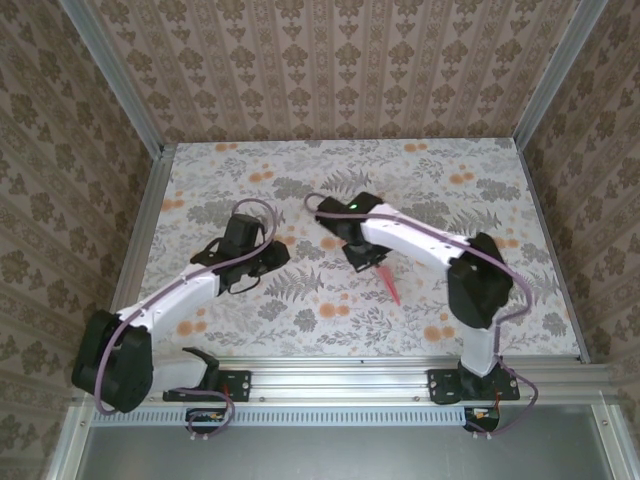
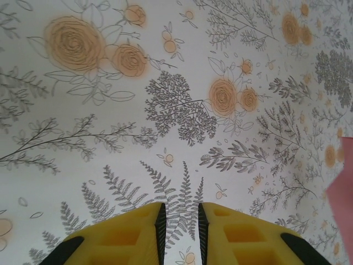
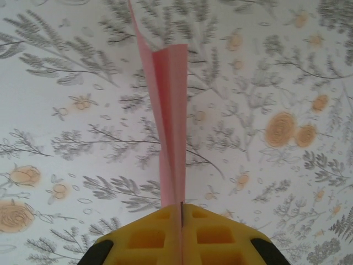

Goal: Fold a paper plane with a square sheet of paper (pick it up from the middle)
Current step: Turn over the paper at the bottom-center of the table.

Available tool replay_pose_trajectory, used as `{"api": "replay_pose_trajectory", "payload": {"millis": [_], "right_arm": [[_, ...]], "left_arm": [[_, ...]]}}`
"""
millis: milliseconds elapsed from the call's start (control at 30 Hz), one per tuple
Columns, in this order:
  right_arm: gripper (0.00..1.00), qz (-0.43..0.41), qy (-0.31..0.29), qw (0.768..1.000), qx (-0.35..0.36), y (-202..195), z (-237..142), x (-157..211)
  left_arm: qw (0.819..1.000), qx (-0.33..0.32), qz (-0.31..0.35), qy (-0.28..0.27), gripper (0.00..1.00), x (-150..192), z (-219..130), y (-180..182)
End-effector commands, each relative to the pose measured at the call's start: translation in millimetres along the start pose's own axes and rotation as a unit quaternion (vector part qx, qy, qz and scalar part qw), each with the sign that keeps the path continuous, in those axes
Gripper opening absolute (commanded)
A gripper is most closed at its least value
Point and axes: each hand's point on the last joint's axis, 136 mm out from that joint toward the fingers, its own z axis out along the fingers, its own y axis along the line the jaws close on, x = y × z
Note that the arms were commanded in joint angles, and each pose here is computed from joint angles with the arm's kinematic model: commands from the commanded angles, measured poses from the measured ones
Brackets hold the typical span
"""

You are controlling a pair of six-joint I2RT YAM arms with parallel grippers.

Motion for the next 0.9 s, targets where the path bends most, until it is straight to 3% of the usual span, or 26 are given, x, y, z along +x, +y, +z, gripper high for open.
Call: {"api": "replay_pose_trajectory", "payload": {"millis": [0,267,567,800,867], "right_arm": [[0.08,0.001,0.009,0.999,0.034,18.1,0.4,-1.3],[0.11,0.003,0.016,1.0,0.0,82.2,16.9,-7.6],[0.14,-0.005,0.02,0.999,-0.025,119.7,25.4,-12.0],[0.27,-0.009,0.026,0.998,-0.056,139.3,31.2,-14.1],[0.35,-0.008,0.024,0.996,-0.084,148.1,26.3,-16.1]], "left_arm": [[0.999,-0.02,-0.016,-0.021,0.26,-1.3,-11.7,13.6],[0.998,-0.027,-0.017,-0.047,0.32,2.4,-32.2,26.0],[0.997,-0.034,-0.03,-0.07,0.35,0.5,-47.0,36.3],[0.997,-0.029,-0.028,-0.072,0.37,2.3,-51.1,35.7],[0.997,-0.032,-0.027,-0.069,0.36,3.3,-51.1,37.1]]}}
